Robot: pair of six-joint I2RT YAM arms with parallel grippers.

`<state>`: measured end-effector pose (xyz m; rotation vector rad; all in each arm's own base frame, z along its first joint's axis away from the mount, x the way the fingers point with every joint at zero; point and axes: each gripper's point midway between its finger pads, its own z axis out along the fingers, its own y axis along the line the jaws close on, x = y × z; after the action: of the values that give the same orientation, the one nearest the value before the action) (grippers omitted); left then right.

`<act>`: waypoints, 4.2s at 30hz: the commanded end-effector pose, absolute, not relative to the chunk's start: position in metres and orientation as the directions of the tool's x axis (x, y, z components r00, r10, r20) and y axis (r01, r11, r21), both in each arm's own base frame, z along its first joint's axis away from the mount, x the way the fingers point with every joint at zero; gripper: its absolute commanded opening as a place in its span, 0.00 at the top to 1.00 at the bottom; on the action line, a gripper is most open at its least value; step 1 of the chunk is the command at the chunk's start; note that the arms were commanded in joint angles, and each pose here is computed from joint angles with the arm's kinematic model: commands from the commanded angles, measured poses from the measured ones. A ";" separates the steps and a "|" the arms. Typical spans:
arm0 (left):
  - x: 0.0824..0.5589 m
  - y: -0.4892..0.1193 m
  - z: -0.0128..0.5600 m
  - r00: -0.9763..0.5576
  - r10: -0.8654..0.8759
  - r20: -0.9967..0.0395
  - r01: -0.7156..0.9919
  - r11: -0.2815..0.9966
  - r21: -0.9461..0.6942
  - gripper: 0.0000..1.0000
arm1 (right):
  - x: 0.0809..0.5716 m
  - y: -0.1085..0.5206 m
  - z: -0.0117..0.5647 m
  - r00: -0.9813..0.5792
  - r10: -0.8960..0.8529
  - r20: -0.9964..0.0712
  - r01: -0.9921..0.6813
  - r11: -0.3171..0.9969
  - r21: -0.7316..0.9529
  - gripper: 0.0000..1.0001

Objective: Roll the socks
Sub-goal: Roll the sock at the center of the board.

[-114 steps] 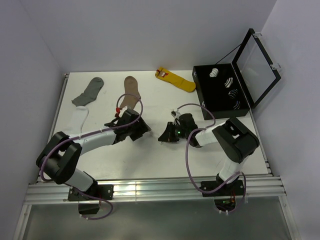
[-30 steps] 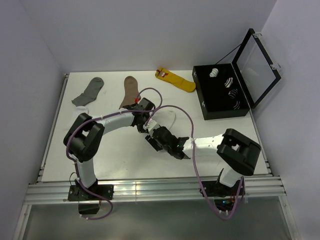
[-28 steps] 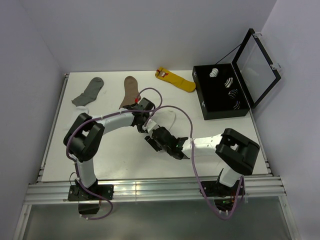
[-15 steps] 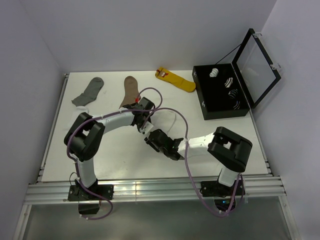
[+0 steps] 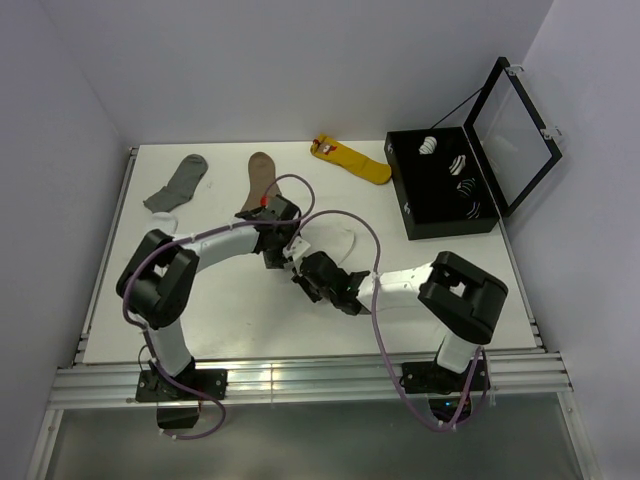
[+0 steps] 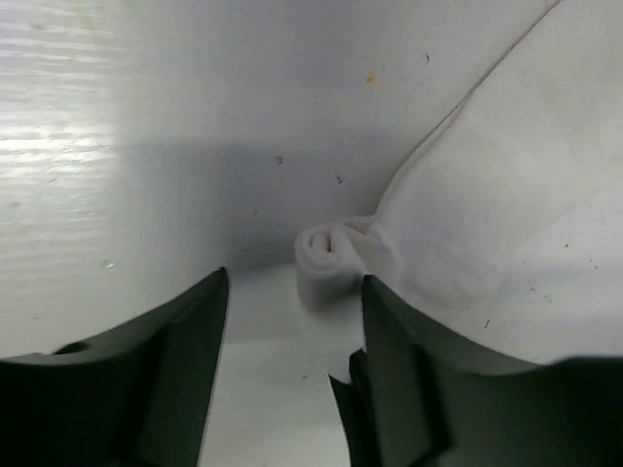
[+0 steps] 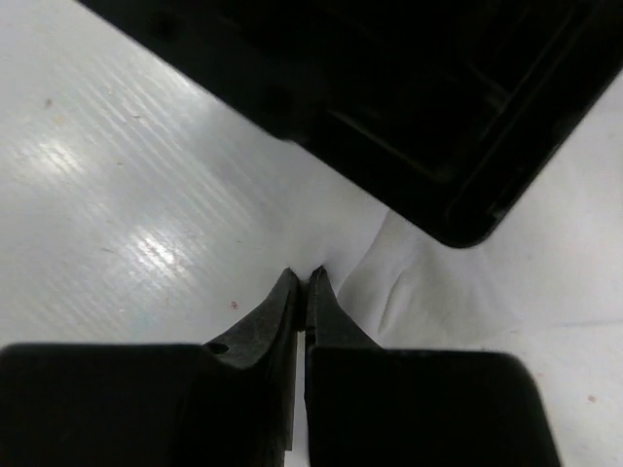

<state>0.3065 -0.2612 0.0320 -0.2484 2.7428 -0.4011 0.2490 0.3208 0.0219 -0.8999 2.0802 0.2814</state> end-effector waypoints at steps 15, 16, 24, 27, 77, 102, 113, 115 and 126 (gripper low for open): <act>0.300 -0.232 0.074 -0.765 -0.507 -0.397 -0.245 0.799 -0.550 0.27 | 0.242 0.323 0.048 -0.797 -0.122 -0.592 -0.555 0.535 0.637 1.00; 0.301 -0.233 0.074 -0.762 -0.513 -0.396 -0.240 0.791 -0.562 0.27 | 0.241 0.322 0.048 -0.811 -0.116 -0.574 -0.542 0.522 0.659 1.00; 0.297 -0.247 0.066 -0.765 -0.534 -0.361 -0.225 0.746 -0.627 0.27 | 0.245 0.315 0.038 -0.875 -0.098 -0.474 -0.462 0.466 0.755 1.00; 0.301 -0.256 0.064 -0.766 -0.538 -0.352 -0.218 0.732 -0.645 0.27 | 0.245 0.315 0.032 -0.883 -0.105 -0.457 -0.450 0.463 0.764 1.00; 0.297 -0.259 0.016 -0.922 -0.233 -0.310 -0.140 0.946 -0.293 1.00 | 0.263 0.301 0.080 -0.392 -0.389 -0.833 -0.687 0.726 -0.016 0.36; 0.295 -0.265 0.012 -0.951 -0.164 -0.260 -0.084 0.952 -0.293 1.00 | 0.248 0.337 0.040 -0.181 -0.658 -0.731 -0.662 0.631 -0.404 0.43; 0.296 -0.264 0.016 -0.947 -0.168 -0.275 -0.080 0.949 -0.306 1.00 | 0.245 0.337 0.032 -0.214 -0.638 -0.740 -0.662 0.652 -0.371 0.94; 0.297 -0.264 0.022 -0.937 -0.196 -0.290 -0.096 0.941 -0.323 0.97 | 0.243 0.336 0.031 -0.250 -0.606 -0.756 -0.670 0.672 -0.317 1.00; 0.310 -0.239 0.052 -0.827 -0.437 -0.353 -0.260 0.855 -0.449 0.40 | 0.246 0.316 0.044 -0.506 -0.318 -0.802 -0.673 0.727 0.136 1.00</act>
<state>0.2968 -0.2438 0.0306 -0.3998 2.6932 -0.4848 0.2483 0.3065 0.0254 -0.8501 2.1046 0.3280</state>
